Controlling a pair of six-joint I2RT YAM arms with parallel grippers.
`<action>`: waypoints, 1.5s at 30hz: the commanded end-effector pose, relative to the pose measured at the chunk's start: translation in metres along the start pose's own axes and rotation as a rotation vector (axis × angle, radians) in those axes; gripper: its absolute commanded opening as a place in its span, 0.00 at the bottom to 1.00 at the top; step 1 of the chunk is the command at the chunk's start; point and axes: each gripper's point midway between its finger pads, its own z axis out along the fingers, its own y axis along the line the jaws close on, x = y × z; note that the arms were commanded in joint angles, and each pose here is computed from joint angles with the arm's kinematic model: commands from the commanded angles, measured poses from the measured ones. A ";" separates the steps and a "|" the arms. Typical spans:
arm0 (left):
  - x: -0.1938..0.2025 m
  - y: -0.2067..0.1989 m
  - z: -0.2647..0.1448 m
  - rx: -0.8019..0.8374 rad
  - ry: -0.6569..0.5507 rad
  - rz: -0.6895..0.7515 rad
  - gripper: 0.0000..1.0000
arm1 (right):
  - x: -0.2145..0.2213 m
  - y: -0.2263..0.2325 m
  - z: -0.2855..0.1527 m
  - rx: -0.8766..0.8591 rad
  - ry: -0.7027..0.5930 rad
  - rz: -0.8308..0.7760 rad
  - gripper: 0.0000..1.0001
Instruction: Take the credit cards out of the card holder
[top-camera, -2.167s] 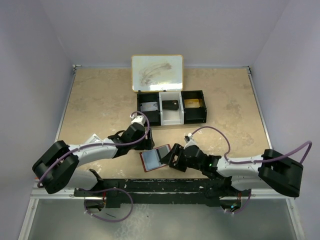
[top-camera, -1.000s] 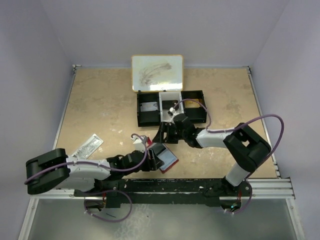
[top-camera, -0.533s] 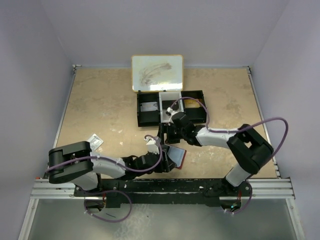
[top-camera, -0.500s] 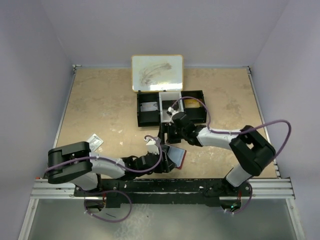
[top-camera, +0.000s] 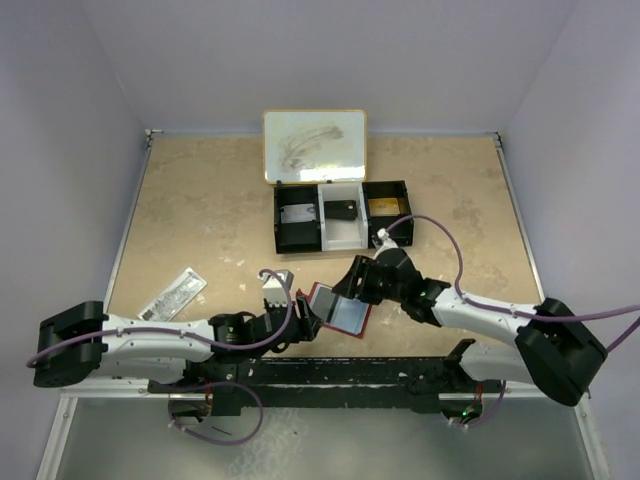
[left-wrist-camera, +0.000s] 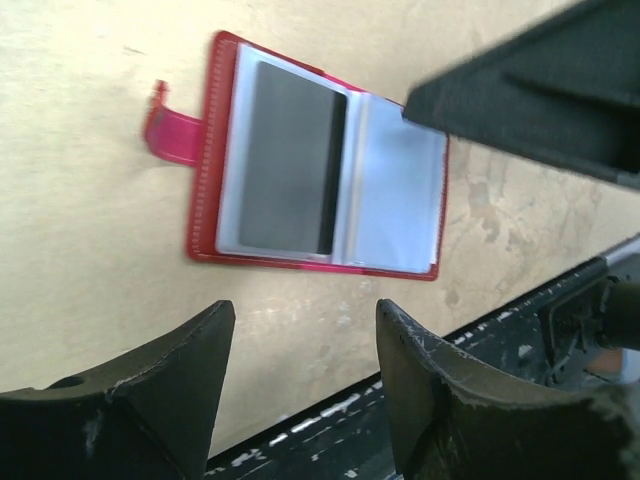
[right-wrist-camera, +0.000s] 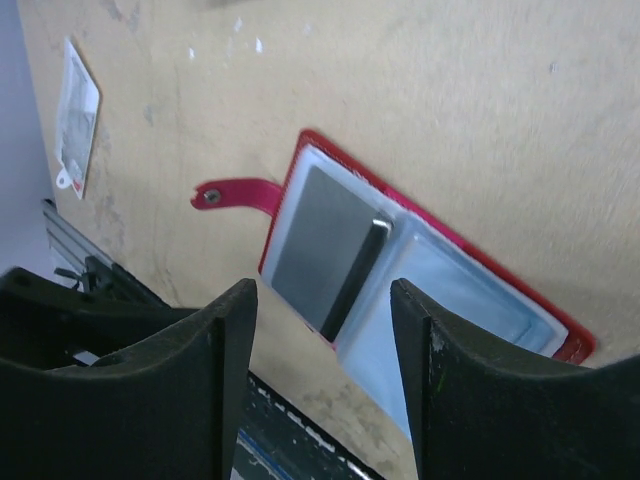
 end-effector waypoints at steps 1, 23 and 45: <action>-0.015 0.024 -0.009 -0.101 -0.059 0.060 0.58 | 0.003 0.030 -0.002 -0.125 -0.006 0.091 0.58; -0.026 0.014 -0.010 -0.154 -0.060 0.101 0.68 | 0.041 -0.010 0.028 0.023 0.038 0.158 0.47; -0.056 -0.030 0.044 -0.098 -0.050 0.119 0.48 | 0.028 -0.005 0.004 0.026 -0.014 0.158 0.41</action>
